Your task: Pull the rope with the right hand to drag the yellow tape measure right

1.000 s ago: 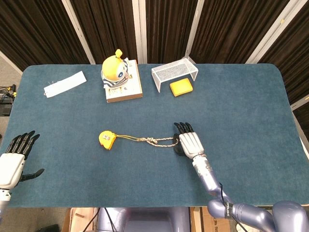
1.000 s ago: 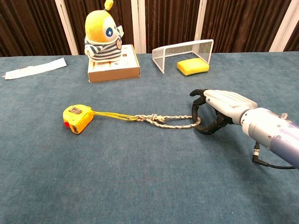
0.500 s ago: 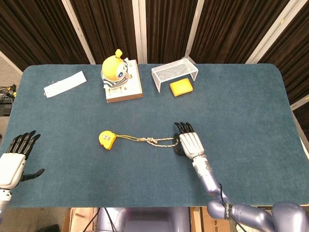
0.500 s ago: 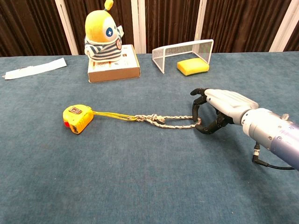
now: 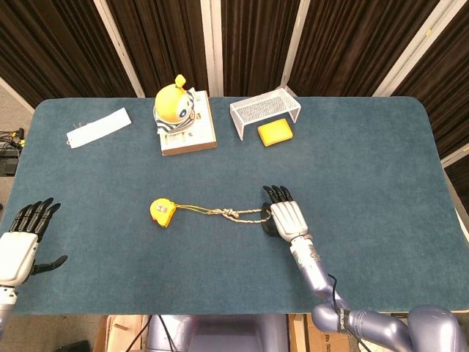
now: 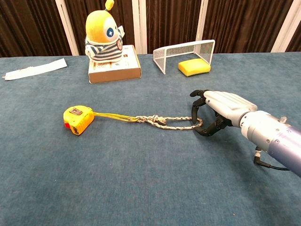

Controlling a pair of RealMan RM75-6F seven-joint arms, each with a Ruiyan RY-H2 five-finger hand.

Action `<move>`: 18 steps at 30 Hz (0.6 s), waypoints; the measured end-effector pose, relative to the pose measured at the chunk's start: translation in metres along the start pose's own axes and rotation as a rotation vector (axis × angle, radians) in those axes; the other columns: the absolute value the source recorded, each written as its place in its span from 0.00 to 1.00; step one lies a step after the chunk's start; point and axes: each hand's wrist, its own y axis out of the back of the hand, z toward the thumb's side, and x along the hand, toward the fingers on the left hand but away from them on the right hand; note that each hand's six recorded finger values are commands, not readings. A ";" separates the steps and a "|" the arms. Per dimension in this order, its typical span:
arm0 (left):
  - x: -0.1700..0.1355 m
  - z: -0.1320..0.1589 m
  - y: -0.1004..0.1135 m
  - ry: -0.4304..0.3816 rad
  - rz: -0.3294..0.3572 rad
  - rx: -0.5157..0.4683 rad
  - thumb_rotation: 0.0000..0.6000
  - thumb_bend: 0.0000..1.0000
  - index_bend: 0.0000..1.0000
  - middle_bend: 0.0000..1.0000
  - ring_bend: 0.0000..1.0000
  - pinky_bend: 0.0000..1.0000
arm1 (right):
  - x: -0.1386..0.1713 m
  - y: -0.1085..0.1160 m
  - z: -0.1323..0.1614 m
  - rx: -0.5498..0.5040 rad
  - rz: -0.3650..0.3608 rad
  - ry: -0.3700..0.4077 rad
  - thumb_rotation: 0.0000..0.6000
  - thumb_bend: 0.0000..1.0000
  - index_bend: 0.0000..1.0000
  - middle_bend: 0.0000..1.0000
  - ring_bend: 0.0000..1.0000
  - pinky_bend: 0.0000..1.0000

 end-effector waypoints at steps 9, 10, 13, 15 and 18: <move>0.000 0.000 0.000 0.001 -0.002 -0.002 1.00 0.00 0.00 0.00 0.00 0.00 | -0.001 -0.004 0.000 0.006 0.004 -0.003 1.00 0.42 0.54 0.11 0.00 0.00; 0.000 0.000 0.000 0.002 -0.002 -0.003 1.00 0.00 0.00 0.00 0.00 0.00 | -0.001 -0.004 0.000 0.005 0.005 -0.004 1.00 0.42 0.54 0.11 0.00 0.00; 0.000 0.000 0.000 0.001 -0.002 -0.003 1.00 0.00 0.00 0.00 0.00 0.00 | -0.002 -0.005 0.000 0.006 0.007 -0.006 1.00 0.43 0.54 0.11 0.00 0.00; 0.000 0.000 0.000 0.002 -0.002 -0.003 1.00 0.00 0.00 0.00 0.00 0.00 | -0.002 -0.006 0.000 0.008 0.010 -0.008 1.00 0.43 0.54 0.11 0.00 0.00; 0.000 0.000 0.000 0.002 -0.002 -0.003 1.00 0.00 0.00 0.00 0.00 0.00 | -0.002 -0.007 -0.002 0.008 0.014 -0.013 1.00 0.43 0.55 0.11 0.00 0.00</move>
